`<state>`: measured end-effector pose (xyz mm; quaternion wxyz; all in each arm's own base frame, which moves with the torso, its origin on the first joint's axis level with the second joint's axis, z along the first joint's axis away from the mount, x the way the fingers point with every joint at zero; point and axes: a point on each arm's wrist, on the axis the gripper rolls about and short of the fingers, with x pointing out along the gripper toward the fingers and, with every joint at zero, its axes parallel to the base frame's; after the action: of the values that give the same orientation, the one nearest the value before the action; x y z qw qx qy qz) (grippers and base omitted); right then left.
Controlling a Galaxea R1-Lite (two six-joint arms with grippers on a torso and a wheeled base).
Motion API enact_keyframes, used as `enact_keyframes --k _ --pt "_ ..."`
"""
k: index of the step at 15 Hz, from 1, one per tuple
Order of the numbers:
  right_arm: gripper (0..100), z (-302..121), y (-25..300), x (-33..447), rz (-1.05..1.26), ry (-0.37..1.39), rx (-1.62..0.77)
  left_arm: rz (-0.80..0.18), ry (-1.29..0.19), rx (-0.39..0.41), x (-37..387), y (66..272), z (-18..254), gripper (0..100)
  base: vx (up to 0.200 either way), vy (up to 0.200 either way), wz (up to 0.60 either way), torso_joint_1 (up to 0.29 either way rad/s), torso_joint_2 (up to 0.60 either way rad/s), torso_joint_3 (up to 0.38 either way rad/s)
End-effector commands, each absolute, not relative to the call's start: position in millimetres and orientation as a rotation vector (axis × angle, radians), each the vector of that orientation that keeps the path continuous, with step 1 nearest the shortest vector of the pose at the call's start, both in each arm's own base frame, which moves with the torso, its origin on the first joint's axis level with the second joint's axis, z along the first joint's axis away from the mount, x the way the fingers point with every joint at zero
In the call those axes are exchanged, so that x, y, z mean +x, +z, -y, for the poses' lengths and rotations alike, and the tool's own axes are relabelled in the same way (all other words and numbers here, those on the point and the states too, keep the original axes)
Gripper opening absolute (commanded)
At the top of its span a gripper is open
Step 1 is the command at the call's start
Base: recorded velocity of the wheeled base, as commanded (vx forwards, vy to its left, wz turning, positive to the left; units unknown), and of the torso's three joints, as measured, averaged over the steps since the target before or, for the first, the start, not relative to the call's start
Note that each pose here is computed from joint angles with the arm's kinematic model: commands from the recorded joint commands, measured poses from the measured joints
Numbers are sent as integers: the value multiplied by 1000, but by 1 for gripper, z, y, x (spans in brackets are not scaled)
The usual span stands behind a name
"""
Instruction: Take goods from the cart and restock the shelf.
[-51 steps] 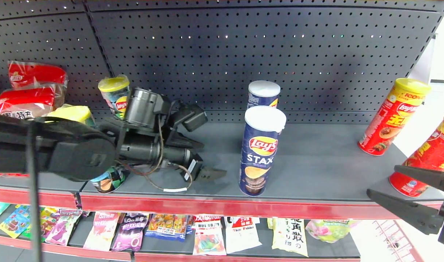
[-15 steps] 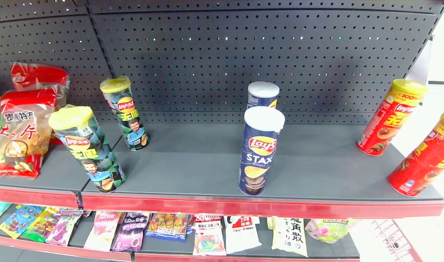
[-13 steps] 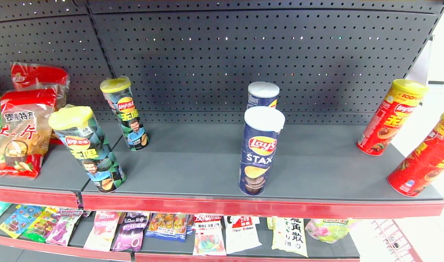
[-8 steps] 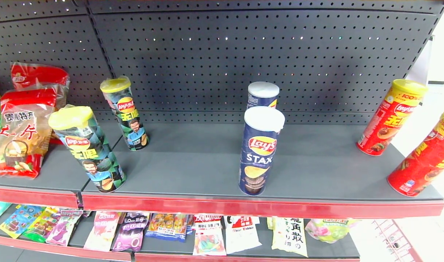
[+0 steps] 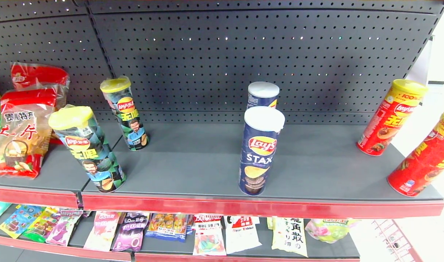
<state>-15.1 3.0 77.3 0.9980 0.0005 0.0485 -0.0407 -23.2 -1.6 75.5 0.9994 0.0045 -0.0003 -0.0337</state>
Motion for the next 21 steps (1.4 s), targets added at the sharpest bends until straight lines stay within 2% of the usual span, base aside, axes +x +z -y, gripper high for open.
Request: enact_keyframes --k 1,4,20,21 --pt "100 -3 77 -15 -100 -81 1 -3 -68 9 -23 75 2 100 0 0 0 0 0 0" --pt "100 -3 77 -15 -100 -81 1 -3 -68 9 -23 75 2 100 0 0 -400 0 3 0" --pt "100 -3 77 -15 -100 -81 0 -3 -71 14 -23 75 2 100 0 0 0 0 0 0" --pt "100 -3 77 -15 -100 -81 0 -3 -71 15 -23 75 2 100 200 0 0 2 -2 -2"
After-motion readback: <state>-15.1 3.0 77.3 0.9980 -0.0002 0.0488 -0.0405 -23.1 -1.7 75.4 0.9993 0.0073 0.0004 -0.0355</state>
